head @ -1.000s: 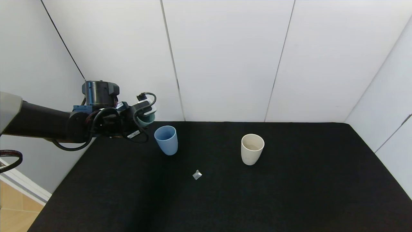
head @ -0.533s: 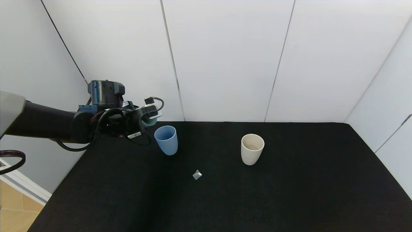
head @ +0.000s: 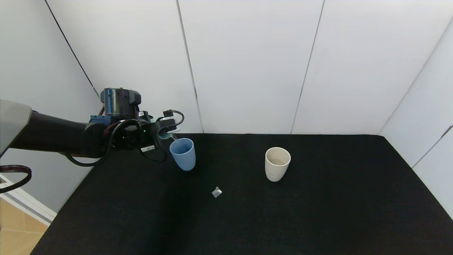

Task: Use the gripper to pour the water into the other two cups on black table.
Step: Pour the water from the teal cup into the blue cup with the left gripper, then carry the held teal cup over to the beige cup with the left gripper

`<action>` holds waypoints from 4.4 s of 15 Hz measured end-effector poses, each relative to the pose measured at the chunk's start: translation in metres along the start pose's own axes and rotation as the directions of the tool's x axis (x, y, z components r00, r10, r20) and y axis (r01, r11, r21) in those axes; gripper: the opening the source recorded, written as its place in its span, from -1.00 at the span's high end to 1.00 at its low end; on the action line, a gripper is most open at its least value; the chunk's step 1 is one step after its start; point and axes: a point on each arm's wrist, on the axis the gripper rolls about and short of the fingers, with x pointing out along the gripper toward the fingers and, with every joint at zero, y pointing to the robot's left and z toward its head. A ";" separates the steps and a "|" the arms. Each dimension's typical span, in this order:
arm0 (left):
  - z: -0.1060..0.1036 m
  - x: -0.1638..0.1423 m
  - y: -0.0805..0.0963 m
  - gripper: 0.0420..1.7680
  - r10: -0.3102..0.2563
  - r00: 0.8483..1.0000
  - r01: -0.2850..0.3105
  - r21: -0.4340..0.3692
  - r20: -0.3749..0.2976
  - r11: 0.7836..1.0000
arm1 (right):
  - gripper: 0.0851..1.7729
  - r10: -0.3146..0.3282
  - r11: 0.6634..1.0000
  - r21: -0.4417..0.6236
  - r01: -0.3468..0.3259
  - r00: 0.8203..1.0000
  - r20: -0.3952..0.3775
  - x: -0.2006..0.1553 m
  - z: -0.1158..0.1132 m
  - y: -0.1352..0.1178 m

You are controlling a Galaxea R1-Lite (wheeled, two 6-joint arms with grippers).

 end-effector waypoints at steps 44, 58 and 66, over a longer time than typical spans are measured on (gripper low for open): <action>0.170 -0.098 -0.012 -0.33 -0.097 0.911 0.279 -0.428 0.400 0.860 | -0.93 0.000 1.000 0.000 0.000 1.000 0.000 0.000 0.000 0.000; 0.250 -0.069 -0.069 -0.33 -0.093 0.942 0.160 -0.187 0.323 0.969 | -0.93 0.000 1.000 0.000 0.000 1.000 0.000 0.000 0.000 0.000; 0.262 -0.051 -0.085 -0.33 -0.047 0.967 0.054 -0.020 0.250 0.998 | -0.93 0.000 1.000 0.000 0.000 1.000 0.000 0.000 0.000 0.000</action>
